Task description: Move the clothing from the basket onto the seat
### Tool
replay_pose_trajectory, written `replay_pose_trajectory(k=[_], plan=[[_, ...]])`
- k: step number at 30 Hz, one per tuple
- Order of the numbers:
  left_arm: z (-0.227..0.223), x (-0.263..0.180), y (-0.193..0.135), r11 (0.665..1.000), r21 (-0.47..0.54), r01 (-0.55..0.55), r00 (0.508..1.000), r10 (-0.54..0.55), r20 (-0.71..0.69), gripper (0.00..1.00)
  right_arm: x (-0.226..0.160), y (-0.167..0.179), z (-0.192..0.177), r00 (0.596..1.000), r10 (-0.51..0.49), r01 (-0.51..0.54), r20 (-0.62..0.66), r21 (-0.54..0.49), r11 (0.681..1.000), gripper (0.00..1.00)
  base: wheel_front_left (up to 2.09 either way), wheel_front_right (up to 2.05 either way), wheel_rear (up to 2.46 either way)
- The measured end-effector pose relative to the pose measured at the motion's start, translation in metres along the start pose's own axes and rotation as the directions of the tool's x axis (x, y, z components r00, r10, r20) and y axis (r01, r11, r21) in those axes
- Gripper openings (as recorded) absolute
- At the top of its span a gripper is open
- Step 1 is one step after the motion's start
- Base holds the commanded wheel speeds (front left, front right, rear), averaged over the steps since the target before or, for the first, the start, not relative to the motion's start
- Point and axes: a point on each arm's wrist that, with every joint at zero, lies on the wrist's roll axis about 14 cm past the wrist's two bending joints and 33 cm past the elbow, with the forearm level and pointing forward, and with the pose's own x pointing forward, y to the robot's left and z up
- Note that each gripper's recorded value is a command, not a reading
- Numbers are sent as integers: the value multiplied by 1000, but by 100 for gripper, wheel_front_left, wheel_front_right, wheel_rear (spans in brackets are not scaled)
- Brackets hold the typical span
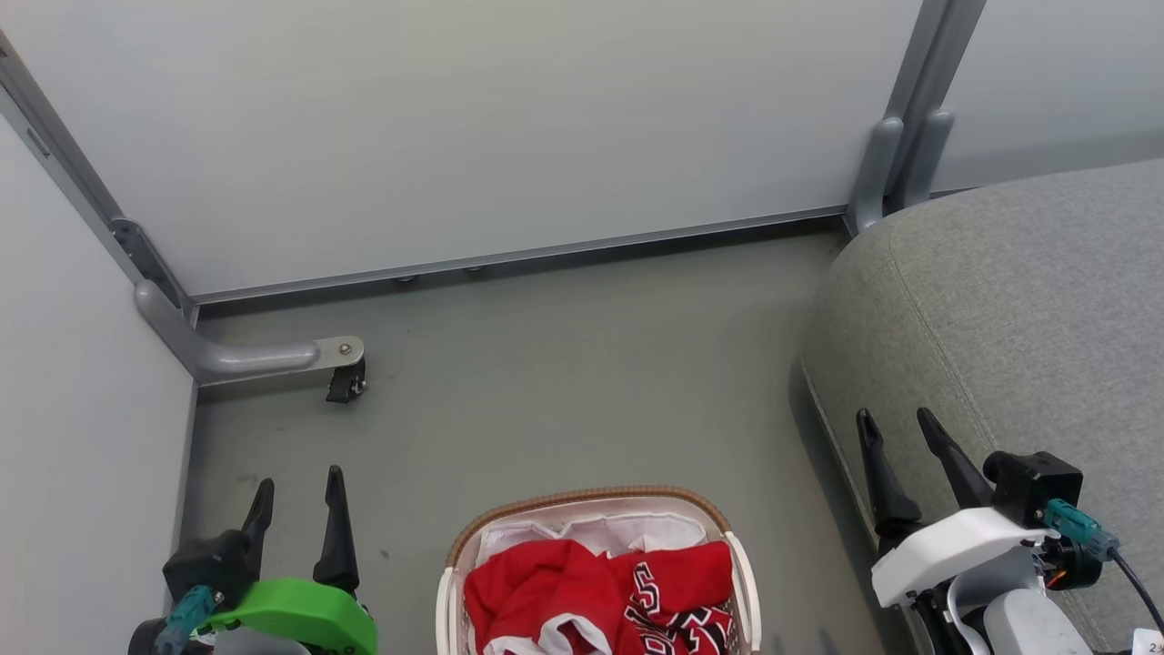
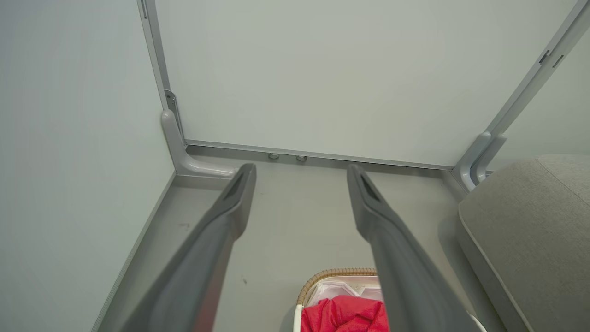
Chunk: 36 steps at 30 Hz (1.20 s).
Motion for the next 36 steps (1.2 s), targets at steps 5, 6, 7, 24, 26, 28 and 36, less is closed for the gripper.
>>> replay_pose_trajectory(k=[5,6,7,24,26,28,36], plan=[[-2,-1,-1,999,33,7,1000,-6,-1,100,-1,0,-2,1000,4,-4,-3,-35,999,100,0,0,0],[-2,-1,-1,999,44,9,1000,-9,0,100,-1,0,-2,1000,6,-6,-3,-45,999,100,0,0,0],[-2,-1,-1,998,54,11,1000,-11,-1,100,-1,1,-2,1000,8,-8,-1,-56,998,100,0,0,0],[-22,1,-1,992,122,33,998,-27,-48,100,6,3,-12,999,32,-35,-20,-168,985,100,0,0,0],[-26,5,-5,991,128,51,997,-43,-61,100,11,4,-10,999,39,-41,-13,-179,983,100,0,0,0],[-30,14,-10,989,128,70,995,-61,-73,100,17,4,-11,999,43,-44,-12,-191,981,100,0,0,0],[-61,44,-34,977,131,171,976,-150,-155,100,38,-1,-21,998,49,-54,-27,-232,971,100,0,0,0]])
